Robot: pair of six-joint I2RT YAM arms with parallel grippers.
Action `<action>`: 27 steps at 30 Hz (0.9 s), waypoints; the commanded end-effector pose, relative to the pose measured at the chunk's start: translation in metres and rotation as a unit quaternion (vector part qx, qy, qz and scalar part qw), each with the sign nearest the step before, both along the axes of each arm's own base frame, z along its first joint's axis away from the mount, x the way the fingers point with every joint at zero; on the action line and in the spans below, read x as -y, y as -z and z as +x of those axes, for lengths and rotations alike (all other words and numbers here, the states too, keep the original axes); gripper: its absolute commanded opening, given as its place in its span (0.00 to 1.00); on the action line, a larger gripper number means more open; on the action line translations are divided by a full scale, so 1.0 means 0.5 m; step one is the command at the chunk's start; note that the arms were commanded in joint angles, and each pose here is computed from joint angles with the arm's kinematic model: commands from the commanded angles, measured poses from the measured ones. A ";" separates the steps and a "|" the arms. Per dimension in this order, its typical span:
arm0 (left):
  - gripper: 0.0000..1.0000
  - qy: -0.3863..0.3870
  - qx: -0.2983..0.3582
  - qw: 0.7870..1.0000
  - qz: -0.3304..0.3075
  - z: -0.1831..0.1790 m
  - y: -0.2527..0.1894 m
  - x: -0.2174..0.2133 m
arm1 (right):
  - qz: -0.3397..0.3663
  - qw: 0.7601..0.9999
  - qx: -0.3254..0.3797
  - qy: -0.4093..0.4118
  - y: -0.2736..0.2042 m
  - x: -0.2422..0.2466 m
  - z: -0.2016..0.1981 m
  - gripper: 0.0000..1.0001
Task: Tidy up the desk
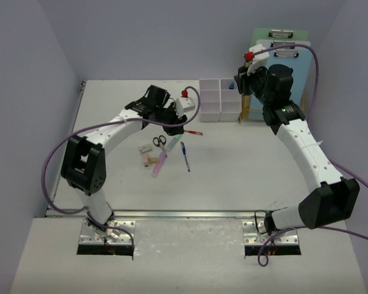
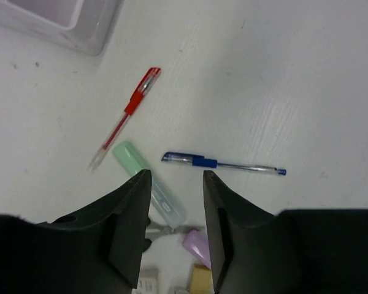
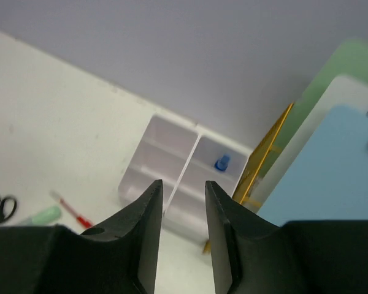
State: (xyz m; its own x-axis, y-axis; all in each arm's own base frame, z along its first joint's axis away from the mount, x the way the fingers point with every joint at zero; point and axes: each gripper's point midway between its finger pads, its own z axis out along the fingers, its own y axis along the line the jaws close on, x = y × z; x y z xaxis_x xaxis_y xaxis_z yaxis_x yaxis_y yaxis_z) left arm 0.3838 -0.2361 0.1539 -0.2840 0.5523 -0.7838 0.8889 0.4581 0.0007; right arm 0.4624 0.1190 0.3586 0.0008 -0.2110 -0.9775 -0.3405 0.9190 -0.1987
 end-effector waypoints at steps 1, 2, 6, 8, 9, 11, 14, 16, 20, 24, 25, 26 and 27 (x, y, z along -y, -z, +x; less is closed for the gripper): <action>0.35 0.115 0.004 0.993 0.017 0.039 0.052 0.069 | -0.015 0.983 -0.180 -0.031 0.206 0.024 -0.107 0.35; 0.34 0.125 -0.001 0.992 0.013 0.055 0.067 0.089 | -0.003 0.978 -0.207 -0.033 0.230 0.031 -0.135 0.35; 0.34 0.148 0.014 0.988 0.031 0.076 0.114 0.129 | 0.040 0.968 -0.244 -0.036 0.248 0.052 -0.191 0.38; 0.34 0.156 0.025 0.986 0.054 0.081 0.149 0.144 | 0.057 0.966 -0.248 -0.038 0.244 0.061 -0.219 0.40; 0.34 0.160 0.028 0.985 0.063 0.082 0.162 0.146 | 0.061 0.966 -0.248 -0.036 0.243 0.066 -0.222 0.41; 0.35 0.158 0.036 0.983 0.081 0.093 0.193 0.144 | 0.073 0.964 -0.252 -0.042 0.238 0.066 -0.239 0.44; 0.35 0.158 0.034 0.982 0.098 0.108 0.233 0.140 | 0.092 0.960 -0.259 -0.053 0.230 0.059 -0.267 0.45; 0.35 0.161 0.030 0.981 0.103 0.112 0.241 0.141 | 0.094 0.960 -0.258 -0.057 0.227 0.057 -0.276 0.45; 0.35 0.170 0.006 0.980 0.102 0.100 0.276 0.145 | 0.093 0.962 -0.249 -0.065 0.220 0.055 -0.297 0.45; 0.35 0.179 0.012 0.979 0.093 0.092 0.266 0.150 | 0.086 0.963 -0.247 -0.070 0.221 0.054 -0.303 0.45; 0.36 0.179 0.020 0.980 0.084 0.094 0.253 0.155 | 0.085 0.962 -0.248 -0.071 0.223 0.054 -0.304 0.45; 0.37 0.180 0.028 0.980 0.076 0.092 0.238 0.158 | 0.084 0.962 -0.249 -0.072 0.226 0.053 -0.305 0.45; 0.39 0.184 0.034 0.980 0.067 0.087 0.222 0.161 | 0.083 0.962 -0.251 -0.073 0.229 0.053 -0.306 0.45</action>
